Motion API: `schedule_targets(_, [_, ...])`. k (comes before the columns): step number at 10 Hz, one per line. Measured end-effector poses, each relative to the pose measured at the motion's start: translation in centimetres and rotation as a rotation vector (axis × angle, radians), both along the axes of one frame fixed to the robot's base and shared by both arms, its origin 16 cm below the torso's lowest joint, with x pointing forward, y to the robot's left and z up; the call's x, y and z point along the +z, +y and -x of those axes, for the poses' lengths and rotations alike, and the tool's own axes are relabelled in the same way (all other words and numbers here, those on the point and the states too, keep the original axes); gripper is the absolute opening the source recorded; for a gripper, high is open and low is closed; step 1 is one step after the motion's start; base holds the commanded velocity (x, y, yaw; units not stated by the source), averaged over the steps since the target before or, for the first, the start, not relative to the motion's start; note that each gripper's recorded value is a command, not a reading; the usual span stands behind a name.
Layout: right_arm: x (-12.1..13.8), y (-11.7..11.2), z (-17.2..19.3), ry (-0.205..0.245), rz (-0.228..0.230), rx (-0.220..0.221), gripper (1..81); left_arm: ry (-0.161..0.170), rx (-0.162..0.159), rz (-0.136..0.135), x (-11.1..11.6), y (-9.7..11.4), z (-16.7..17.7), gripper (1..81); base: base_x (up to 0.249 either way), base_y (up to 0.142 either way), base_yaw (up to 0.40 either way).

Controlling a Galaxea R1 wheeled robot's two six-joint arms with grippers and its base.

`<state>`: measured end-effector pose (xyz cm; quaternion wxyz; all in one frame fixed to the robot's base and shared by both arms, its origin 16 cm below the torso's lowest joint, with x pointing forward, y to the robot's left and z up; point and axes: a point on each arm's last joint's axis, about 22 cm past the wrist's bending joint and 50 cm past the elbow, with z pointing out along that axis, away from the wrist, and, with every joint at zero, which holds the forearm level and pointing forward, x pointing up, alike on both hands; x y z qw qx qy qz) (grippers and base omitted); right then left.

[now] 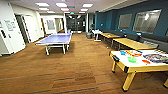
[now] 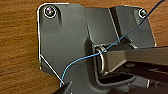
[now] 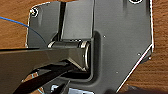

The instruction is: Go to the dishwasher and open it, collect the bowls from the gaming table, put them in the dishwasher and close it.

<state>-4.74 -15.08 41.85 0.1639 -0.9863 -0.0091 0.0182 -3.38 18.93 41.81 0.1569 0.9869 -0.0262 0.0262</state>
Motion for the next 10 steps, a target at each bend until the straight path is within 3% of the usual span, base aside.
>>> schedule_targets(10, [0.03, 0.20, -0.06, -0.001, -0.003, 0.000, 81.1, -0.001, 0.000, 0.000, 0.00, -0.04, -0.04, 81.1, 0.252, 0.000, 0.000])
